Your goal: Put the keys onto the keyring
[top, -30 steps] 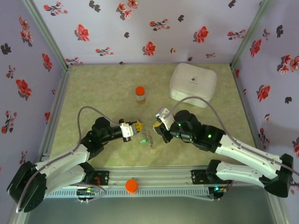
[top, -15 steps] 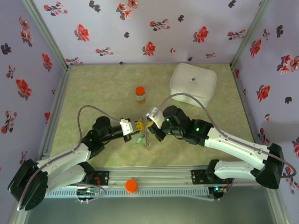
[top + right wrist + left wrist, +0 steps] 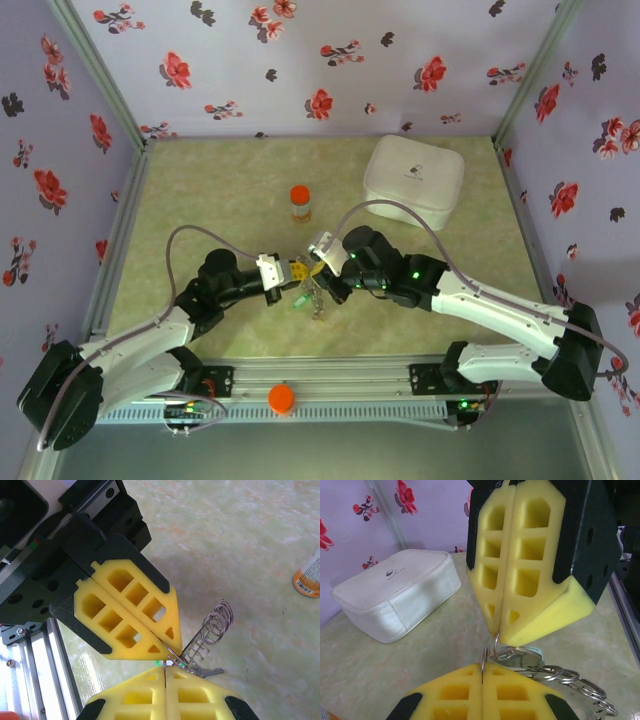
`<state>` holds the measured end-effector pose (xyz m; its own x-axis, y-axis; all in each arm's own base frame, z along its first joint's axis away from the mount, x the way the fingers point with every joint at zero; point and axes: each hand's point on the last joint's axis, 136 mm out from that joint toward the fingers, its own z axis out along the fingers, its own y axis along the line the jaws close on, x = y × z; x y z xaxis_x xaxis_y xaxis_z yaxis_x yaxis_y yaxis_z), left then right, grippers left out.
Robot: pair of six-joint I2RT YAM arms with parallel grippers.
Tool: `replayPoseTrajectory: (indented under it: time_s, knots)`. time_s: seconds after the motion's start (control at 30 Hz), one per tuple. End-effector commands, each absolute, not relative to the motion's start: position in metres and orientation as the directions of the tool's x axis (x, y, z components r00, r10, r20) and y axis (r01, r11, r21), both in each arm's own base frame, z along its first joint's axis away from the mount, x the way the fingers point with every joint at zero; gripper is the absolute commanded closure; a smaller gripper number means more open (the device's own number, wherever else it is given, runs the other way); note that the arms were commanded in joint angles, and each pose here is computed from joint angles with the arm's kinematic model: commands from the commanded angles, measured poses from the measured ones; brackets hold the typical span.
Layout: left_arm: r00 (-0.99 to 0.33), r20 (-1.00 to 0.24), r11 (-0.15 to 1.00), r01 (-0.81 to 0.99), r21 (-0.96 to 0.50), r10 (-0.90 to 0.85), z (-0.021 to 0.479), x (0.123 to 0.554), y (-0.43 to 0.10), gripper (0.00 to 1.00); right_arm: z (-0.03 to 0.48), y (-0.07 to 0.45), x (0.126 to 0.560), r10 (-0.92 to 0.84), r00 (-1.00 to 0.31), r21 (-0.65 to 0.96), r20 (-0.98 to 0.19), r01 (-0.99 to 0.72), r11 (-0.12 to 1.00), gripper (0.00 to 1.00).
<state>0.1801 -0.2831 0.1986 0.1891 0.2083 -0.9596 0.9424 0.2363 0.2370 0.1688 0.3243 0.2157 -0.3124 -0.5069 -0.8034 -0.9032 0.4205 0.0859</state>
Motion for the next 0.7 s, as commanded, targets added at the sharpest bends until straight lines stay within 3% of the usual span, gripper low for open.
replayPoseTrajectory:
  time_s: [0.0,0.67]
  knots:
    - [0.246,-0.961,0.224,0.937,0.270,0.129,0.230,0.178,-0.290,1.00,0.238,0.332,0.172,-0.450,-0.297,0.100,-0.842,-0.906,0.411,1.00]
    - [0.253,-0.960,0.219,0.936,0.274,0.121,0.232,0.176,-0.290,1.00,0.223,0.317,0.190,-0.476,-0.334,0.043,-0.814,-0.851,0.524,1.00]
